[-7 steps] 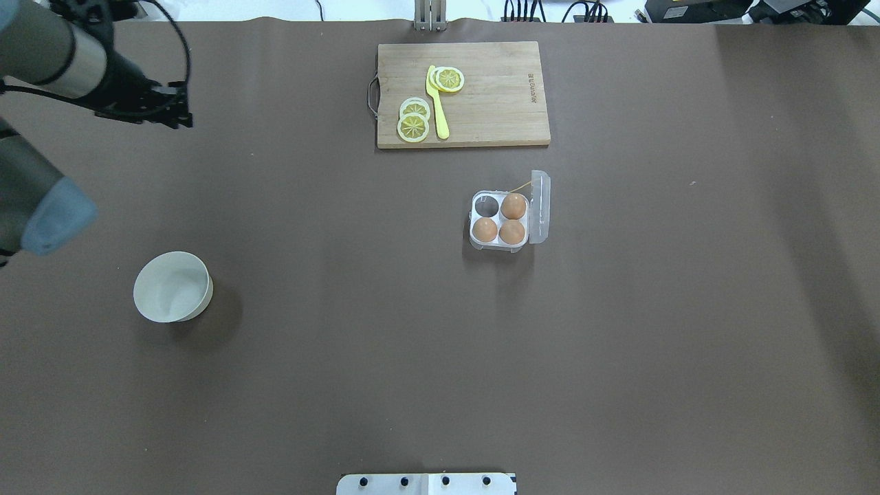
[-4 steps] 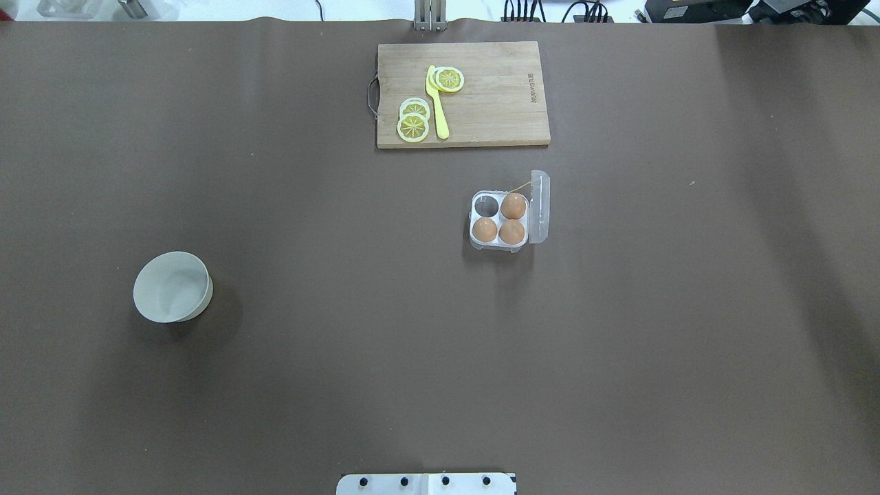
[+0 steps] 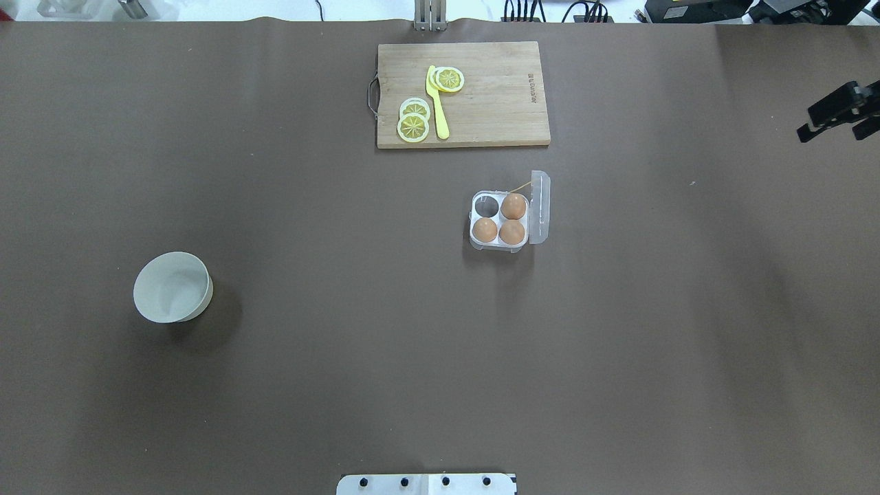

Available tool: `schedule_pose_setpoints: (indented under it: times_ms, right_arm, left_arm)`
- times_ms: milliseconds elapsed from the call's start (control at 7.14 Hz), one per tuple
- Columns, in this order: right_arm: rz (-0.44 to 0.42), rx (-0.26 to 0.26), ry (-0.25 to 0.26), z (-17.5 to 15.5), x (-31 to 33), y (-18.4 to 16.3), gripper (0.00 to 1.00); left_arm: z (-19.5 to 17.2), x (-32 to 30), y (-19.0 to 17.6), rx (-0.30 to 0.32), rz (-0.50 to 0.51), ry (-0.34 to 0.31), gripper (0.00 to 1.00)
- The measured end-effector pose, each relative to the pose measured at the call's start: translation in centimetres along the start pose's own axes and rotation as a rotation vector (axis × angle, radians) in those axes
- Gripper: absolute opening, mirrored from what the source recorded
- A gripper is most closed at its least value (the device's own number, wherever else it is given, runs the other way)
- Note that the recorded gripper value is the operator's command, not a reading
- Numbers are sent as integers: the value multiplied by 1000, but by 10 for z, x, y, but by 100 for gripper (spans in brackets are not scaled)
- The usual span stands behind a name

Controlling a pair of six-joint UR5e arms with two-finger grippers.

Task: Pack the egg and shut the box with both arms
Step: 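Move the right gripper to the raised clear lid of the egg box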

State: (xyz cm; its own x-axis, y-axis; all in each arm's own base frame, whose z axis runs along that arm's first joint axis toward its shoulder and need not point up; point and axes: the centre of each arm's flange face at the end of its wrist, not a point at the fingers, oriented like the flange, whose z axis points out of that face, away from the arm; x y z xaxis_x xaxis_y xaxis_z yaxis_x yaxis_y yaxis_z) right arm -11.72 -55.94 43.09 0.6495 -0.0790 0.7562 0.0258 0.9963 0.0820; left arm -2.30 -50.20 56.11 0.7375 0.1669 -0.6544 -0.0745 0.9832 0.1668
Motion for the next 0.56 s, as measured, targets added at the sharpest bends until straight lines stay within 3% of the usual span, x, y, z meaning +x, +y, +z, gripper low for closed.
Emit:
schedule_pose_setpoints:
  times_ms: [560]
  right_arm:
    - [79,-3,54,66,-179,23,0]
  left_arm:
    - [10,-11,6,-27,-19,2,98]
